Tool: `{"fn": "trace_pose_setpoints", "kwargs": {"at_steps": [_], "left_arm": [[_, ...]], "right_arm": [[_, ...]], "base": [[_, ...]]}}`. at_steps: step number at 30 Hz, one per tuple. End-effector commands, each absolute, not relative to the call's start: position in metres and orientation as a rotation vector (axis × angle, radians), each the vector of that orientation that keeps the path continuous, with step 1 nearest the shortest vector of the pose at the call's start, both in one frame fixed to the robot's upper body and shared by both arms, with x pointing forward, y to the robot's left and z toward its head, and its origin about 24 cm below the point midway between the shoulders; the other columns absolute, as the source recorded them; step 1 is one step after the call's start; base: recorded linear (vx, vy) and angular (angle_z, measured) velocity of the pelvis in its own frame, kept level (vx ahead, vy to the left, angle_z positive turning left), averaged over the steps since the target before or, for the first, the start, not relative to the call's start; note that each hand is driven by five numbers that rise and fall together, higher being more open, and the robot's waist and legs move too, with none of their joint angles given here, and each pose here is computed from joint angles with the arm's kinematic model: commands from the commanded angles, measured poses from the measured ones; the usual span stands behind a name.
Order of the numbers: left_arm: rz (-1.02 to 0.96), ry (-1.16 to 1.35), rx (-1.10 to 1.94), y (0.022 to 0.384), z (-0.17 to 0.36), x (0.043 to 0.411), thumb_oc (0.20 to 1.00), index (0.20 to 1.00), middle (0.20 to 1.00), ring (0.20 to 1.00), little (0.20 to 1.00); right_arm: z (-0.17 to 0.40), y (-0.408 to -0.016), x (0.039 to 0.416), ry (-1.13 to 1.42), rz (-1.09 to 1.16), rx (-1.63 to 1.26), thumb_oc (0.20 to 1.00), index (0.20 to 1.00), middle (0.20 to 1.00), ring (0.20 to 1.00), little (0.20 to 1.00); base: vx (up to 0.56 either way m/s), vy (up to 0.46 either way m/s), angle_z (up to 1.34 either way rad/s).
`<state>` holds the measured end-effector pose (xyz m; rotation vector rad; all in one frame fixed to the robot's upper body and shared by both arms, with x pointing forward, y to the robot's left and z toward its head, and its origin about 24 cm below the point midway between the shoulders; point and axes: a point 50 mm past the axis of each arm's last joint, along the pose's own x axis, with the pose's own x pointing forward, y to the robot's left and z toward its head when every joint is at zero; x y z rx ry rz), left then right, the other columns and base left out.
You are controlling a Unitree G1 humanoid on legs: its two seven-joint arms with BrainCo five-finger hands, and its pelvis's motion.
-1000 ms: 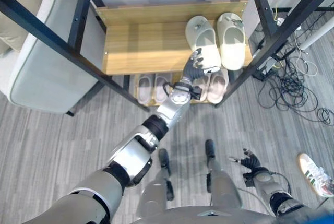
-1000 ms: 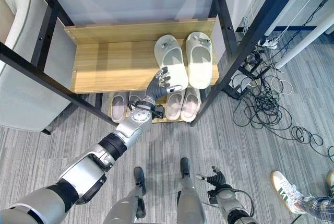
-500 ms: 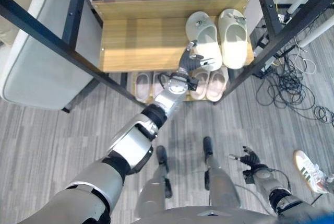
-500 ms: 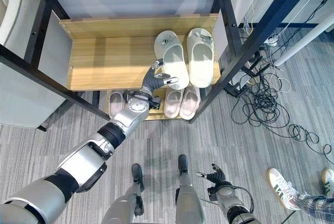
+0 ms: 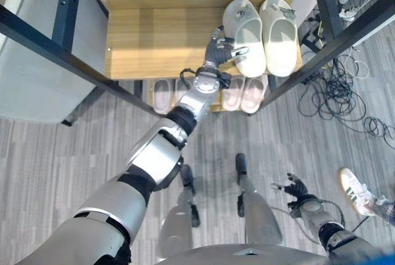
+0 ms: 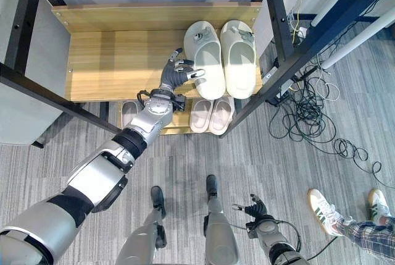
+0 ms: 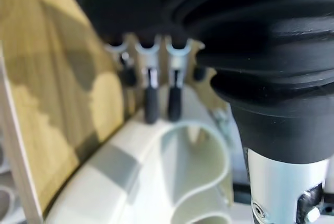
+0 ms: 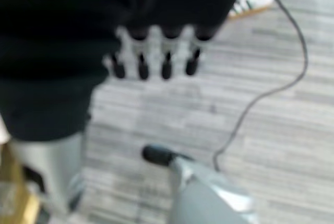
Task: Arrange the slippers neatly on the shoe rack.
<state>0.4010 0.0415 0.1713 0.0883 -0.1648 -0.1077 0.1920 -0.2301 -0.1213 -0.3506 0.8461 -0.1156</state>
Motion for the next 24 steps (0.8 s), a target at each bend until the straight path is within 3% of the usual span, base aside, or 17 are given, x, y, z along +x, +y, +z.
{"fn": "trace_pose_setpoints", "kwargs": {"at_steps": [1,12,24], "left_arm": [[-0.165,-0.255,-0.005,0.017,0.198,0.395,1.0,1.0,1.0,1.0,1.0],[-0.16,-0.254,0.022,0.019,0.195,0.396,1.0,1.0,1.0,1.0,1.0],[-0.073,-0.325,0.085,0.05,0.214,0.405,1.0,1.0,1.0,1.0,1.0]], "right_arm": [[-0.101,-0.255,0.212,0.764,-0.139,-0.433,1.0,1.0,1.0,1.0,1.0],[-0.102,-0.258,0.21,0.773,-0.148,-0.435,1.0,1.0,1.0,1.0,1.0],[-0.106,-0.257,0.204,0.792,-0.139,-0.418,1.0,1.0,1.0,1.0,1.0]], "base": [[0.0,0.0,0.0],[0.0,0.0,0.0],[0.0,-0.001,-0.01]]}}
